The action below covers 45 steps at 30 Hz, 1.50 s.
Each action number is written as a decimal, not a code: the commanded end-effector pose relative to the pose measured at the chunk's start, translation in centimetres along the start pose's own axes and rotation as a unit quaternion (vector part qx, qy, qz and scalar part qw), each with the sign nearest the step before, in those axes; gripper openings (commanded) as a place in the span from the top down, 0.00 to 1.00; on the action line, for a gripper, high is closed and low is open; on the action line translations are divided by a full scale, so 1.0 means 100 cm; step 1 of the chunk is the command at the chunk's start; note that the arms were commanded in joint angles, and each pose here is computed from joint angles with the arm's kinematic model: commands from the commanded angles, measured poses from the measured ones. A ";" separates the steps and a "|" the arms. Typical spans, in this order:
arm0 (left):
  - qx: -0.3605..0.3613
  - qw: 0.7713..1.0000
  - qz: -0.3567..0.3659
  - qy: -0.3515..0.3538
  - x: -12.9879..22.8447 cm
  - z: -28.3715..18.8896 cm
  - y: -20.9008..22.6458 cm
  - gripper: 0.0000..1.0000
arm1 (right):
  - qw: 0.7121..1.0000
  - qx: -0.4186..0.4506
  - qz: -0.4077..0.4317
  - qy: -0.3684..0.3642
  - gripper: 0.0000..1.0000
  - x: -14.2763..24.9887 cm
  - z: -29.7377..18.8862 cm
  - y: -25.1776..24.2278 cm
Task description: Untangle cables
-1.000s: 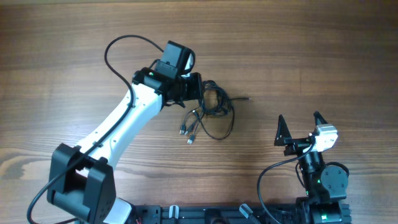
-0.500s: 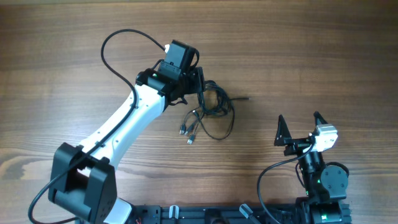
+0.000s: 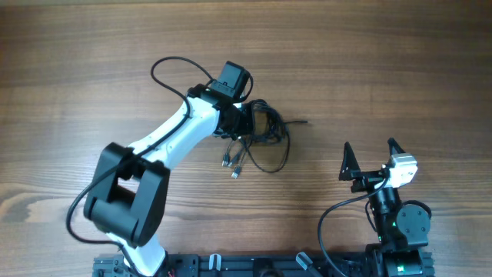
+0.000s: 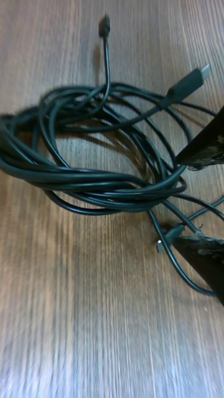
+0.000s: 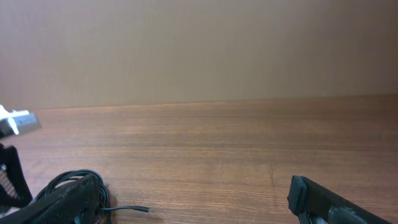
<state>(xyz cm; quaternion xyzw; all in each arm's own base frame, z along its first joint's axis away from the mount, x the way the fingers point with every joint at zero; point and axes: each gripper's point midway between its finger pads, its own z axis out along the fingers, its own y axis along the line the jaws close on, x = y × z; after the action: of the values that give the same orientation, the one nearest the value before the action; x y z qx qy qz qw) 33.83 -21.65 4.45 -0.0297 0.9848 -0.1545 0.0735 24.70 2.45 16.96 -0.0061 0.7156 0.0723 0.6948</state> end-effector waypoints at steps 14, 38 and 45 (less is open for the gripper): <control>0.000 1.000 0.030 -0.005 -0.008 0.028 -0.002 0.67 | 1.000 0.008 0.007 -0.002 0.00 -0.001 0.000 -0.002; 0.383 0.882 0.263 -0.077 -0.027 -0.117 -0.077 0.96 | 0.977 -0.189 0.097 -0.014 0.00 -0.036 -0.017 0.066; 0.392 0.864 0.308 -0.072 -0.011 -0.114 -0.096 0.96 | 0.935 -0.297 0.140 0.133 0.01 -0.093 -0.033 0.113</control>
<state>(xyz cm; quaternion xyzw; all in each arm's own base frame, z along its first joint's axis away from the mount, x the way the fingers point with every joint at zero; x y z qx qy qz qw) 34.55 -25.94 16.82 0.2554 0.8207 -0.4772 0.1830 20.83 10.22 25.45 -0.0841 0.7234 0.3220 0.6049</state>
